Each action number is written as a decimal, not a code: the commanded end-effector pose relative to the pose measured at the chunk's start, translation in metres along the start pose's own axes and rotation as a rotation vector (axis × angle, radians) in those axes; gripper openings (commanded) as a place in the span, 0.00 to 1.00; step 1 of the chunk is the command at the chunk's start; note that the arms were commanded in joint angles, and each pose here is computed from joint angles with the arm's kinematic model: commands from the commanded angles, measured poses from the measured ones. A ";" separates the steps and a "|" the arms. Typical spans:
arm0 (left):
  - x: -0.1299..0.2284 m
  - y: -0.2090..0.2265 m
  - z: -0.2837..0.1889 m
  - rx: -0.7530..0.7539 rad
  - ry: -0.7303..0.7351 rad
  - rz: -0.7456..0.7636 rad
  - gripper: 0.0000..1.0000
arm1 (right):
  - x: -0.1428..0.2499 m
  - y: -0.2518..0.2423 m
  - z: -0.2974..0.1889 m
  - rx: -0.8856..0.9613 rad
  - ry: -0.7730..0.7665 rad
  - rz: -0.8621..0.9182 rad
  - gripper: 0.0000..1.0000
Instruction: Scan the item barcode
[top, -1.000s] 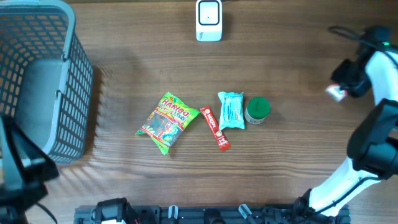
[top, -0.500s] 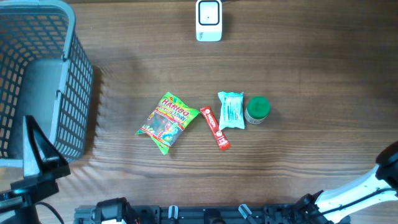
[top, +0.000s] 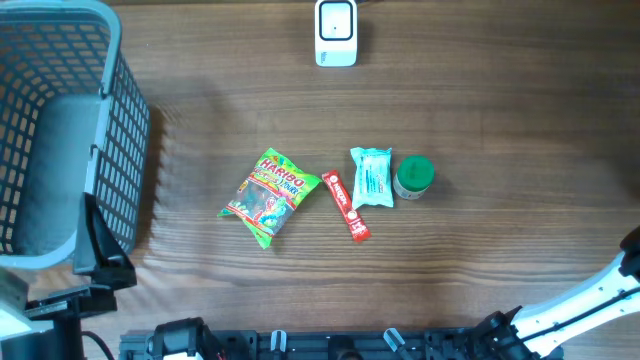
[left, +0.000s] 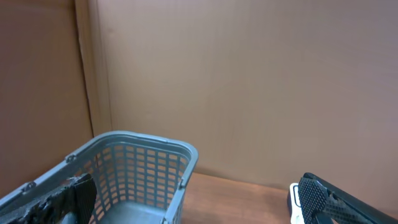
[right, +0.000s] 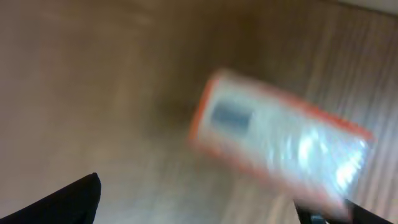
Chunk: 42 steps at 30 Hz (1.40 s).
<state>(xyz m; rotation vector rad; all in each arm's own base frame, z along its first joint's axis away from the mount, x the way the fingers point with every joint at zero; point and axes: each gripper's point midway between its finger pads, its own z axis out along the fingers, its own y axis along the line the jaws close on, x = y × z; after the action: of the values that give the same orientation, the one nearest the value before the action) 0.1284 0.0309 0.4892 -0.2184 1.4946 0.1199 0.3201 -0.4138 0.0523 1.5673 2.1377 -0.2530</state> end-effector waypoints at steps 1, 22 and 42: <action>0.006 -0.011 -0.004 0.063 0.020 -0.001 1.00 | -0.033 0.078 -0.093 -0.379 -0.072 -0.020 1.00; 0.026 -0.072 -0.061 0.588 -0.153 -0.003 1.00 | 0.260 0.213 -0.245 -0.447 0.491 -0.648 1.00; 0.095 -0.017 -0.033 0.292 -0.107 -0.182 1.00 | 0.387 0.174 -0.289 -0.054 0.429 -0.869 1.00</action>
<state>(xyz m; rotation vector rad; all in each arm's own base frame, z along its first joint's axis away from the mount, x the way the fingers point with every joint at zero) 0.1046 0.0002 0.3927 -0.0834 1.3714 -0.2125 0.3175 0.0962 0.1356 0.5254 3.1240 0.0366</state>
